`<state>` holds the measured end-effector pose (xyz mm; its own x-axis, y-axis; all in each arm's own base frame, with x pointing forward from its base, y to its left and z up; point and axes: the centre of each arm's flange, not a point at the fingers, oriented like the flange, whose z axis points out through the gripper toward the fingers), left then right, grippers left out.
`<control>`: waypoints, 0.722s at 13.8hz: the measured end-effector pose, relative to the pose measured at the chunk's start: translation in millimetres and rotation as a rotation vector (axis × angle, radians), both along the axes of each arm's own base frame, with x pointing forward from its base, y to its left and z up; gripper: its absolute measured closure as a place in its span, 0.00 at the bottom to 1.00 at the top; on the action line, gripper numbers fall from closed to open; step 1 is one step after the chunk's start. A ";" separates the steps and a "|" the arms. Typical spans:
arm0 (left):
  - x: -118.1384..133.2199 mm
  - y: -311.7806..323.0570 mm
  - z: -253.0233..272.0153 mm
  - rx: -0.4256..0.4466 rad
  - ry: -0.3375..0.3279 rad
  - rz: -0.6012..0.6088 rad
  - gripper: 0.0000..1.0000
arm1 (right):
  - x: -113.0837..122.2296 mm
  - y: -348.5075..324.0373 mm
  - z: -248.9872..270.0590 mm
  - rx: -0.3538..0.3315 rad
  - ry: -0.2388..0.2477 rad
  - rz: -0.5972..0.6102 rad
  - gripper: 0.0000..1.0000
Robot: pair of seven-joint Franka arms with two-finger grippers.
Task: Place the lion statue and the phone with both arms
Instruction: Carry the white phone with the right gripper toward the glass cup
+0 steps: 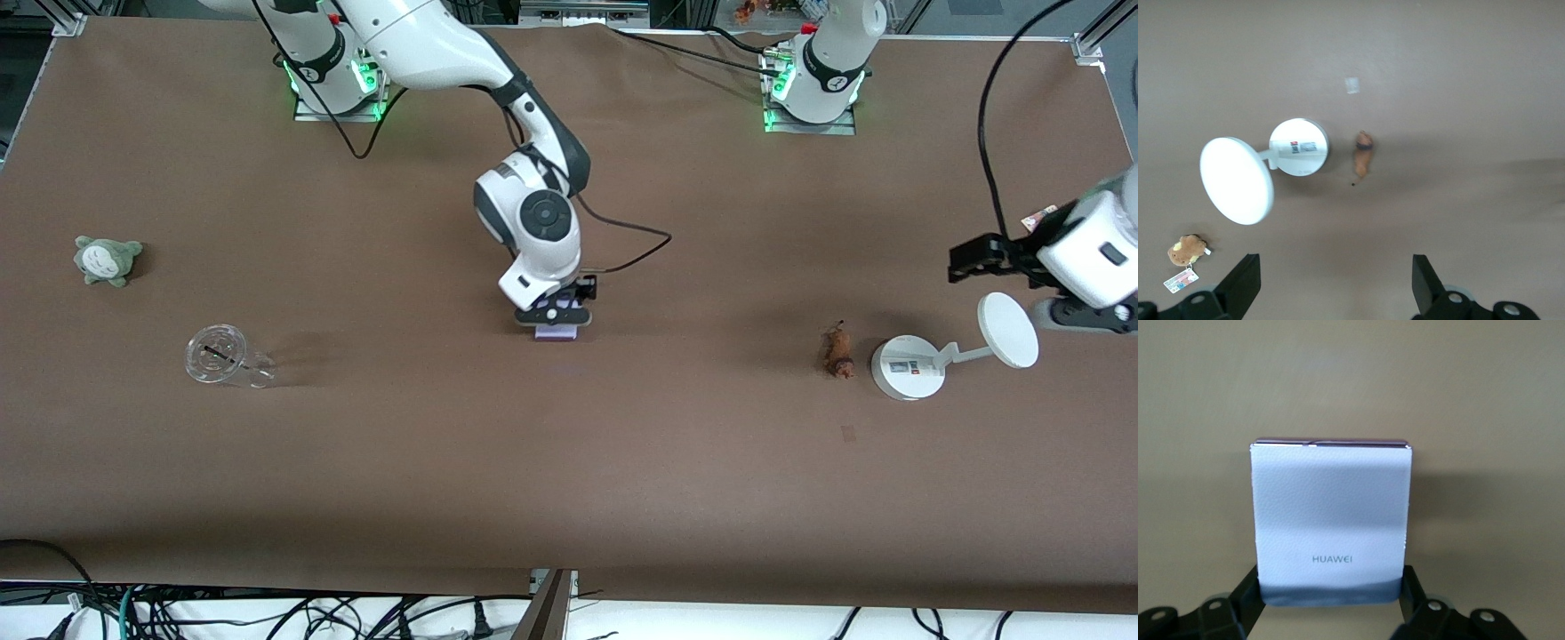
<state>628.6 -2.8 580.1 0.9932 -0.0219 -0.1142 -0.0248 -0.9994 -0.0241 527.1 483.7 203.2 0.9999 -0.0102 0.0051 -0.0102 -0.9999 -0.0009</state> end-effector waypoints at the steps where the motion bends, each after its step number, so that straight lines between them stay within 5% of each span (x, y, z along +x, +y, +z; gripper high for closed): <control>1: 0.2 7.4 0.9 0.001 -0.030 0.018 0.00 | 18.3 -20.8 5.0 -0.017 -0.006 0.000 0.17; 7: -51.2 -7.1 8.0 0.040 -0.220 0.010 0.00 | 107.0 -173.6 26.7 -0.154 0.035 0.061 0.17; 10: -64.8 7.7 -4.3 0.044 -0.192 0.035 0.00 | 132.4 -238.3 28.8 -0.159 0.063 0.068 0.17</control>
<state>563.7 4.9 575.9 0.9969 0.0135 0.0776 0.0189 -0.9974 -0.0691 659.5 245.4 232.0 0.9967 0.0532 -0.0613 0.0622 -0.9858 0.1559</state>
